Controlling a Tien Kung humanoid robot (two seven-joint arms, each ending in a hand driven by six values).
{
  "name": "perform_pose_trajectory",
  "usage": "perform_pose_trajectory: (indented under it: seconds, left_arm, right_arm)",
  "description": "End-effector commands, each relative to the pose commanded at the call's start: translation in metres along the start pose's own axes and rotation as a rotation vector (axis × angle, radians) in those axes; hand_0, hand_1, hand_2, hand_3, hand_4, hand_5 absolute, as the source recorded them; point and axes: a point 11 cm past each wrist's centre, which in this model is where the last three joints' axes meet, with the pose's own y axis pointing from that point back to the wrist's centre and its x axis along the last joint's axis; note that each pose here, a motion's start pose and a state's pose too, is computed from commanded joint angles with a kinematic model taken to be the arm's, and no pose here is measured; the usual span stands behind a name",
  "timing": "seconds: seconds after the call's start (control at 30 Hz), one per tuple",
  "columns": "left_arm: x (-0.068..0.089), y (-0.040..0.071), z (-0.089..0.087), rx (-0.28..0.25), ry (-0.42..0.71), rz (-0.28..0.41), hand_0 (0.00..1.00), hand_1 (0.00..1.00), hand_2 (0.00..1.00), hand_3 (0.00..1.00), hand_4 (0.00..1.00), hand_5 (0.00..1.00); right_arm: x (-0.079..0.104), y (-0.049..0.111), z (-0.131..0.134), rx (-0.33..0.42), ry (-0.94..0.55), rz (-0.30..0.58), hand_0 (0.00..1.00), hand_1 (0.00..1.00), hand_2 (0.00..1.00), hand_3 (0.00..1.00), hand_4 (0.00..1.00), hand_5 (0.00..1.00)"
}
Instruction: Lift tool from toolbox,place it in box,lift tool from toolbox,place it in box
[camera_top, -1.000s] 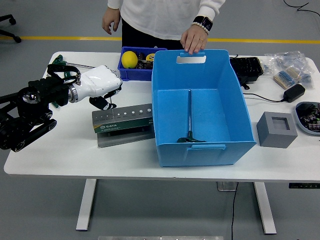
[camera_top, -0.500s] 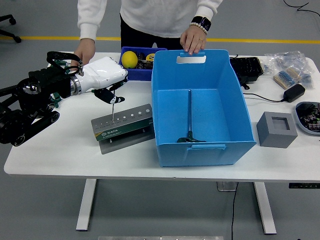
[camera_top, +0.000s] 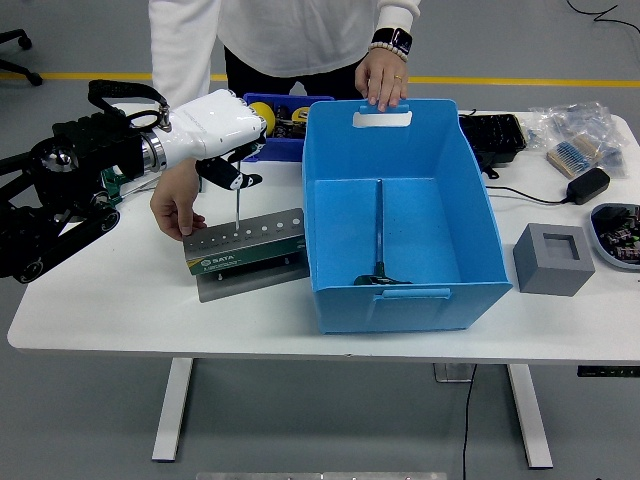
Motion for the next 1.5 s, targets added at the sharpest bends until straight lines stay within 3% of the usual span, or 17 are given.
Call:
perform_pose_trajectory:
  seconds: [0.2,0.5,0.6,0.73,0.9,1.2,1.33,1.5]
  left_arm:
    - [0.021,0.000,0.008,-0.015,0.014,0.053,0.171,0.007,0.049,0.038,0.707,0.279]
    - [0.068,0.001,0.019,-0.001,0.028,0.230,0.175,0.009,0.046,0.037,0.703,0.275]
    - [0.086,0.001,0.027,-0.008,0.080,0.316,0.175,0.009,0.046,0.037,0.703,0.275]
    - [0.092,-0.004,0.049,-0.052,0.136,0.368,0.176,0.010,0.046,0.037,0.702,0.274]
    - [0.083,-0.016,0.074,-0.096,0.231,0.377,0.176,0.011,0.045,0.035,0.702,0.274]
    - [0.062,-0.034,0.092,-0.112,0.354,0.399,0.173,0.012,0.045,0.035,0.701,0.271]
    - [0.045,-0.041,0.095,-0.109,0.404,0.400,0.182,0.012,0.046,0.035,0.703,0.269]
    - [0.012,-0.053,0.106,-0.117,0.477,0.363,0.182,0.012,0.046,0.035,0.703,0.269]
  right_arm:
    - [0.000,0.000,0.002,-0.004,0.004,0.000,0.719,0.701,0.770,0.695,0.939,0.819]
    - [-0.001,0.000,0.004,-0.009,0.009,0.000,0.720,0.701,0.770,0.695,0.939,0.818]
    - [-0.001,0.000,0.003,-0.008,0.010,0.000,0.720,0.701,0.770,0.695,0.939,0.818]
    - [-0.001,0.000,0.003,-0.009,0.018,-0.001,0.719,0.703,0.769,0.695,0.939,0.818]
    - [-0.002,0.000,0.002,-0.008,0.020,-0.001,0.719,0.703,0.770,0.695,0.938,0.818]
    - [0.000,0.000,-0.013,0.016,0.030,-0.003,0.720,0.703,0.771,0.695,0.938,0.817]
    - [0.000,0.000,-0.016,0.023,0.027,-0.002,0.719,0.703,0.772,0.695,0.938,0.818]
    - [0.000,0.000,-0.019,0.026,0.030,-0.001,0.719,0.703,0.772,0.695,0.938,0.818]
